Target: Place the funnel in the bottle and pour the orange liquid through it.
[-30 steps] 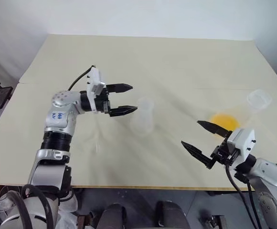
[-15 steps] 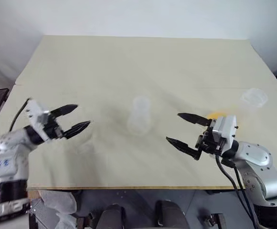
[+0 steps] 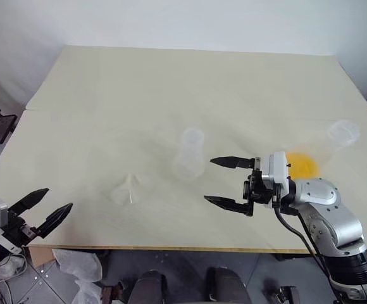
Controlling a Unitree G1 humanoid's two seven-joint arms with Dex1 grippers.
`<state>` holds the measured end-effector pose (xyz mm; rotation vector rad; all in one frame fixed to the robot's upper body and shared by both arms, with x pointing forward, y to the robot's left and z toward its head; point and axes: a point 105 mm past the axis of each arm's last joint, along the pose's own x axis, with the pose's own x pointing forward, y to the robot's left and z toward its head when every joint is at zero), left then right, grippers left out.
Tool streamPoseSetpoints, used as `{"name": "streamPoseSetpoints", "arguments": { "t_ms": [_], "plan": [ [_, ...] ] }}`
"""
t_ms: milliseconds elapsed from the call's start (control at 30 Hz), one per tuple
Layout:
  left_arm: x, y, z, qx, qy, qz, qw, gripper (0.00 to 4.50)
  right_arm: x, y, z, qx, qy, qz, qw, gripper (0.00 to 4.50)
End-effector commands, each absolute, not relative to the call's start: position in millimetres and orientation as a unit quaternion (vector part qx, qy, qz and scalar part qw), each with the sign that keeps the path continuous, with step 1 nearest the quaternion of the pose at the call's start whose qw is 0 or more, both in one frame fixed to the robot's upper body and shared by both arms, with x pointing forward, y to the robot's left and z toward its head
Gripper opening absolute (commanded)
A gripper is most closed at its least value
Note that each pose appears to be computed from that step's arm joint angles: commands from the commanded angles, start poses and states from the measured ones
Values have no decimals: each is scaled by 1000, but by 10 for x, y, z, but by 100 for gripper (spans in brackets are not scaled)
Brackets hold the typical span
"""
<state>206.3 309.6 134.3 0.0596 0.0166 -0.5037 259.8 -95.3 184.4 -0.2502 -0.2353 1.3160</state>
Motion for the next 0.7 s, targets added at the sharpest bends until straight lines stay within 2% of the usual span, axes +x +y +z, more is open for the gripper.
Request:
{"name": "streamPoseSetpoints", "arguments": {
  "t_ms": [33,200,467,567,700],
  "plan": [
    [2049,2781,1405,26,1,-304,952,448,2586,-975,1879,-121,-121,604,779,450],
    [2114,2444,1344,28,14,-363,931,448,2590,-1018,1849,-115,-116,596,786,450],
    [2457,2378,1175,41,10,-350,936,448,2558,-1055,1810,-107,-111,585,796,450],
    [2535,2369,1115,43,17,-360,932,394,2549,-1090,1809,-111,-109,577,802,450],
    [2638,2385,1095,46,16,-356,933,267,2526,-1127,1799,-112,-108,565,810,450]
  ]
}}
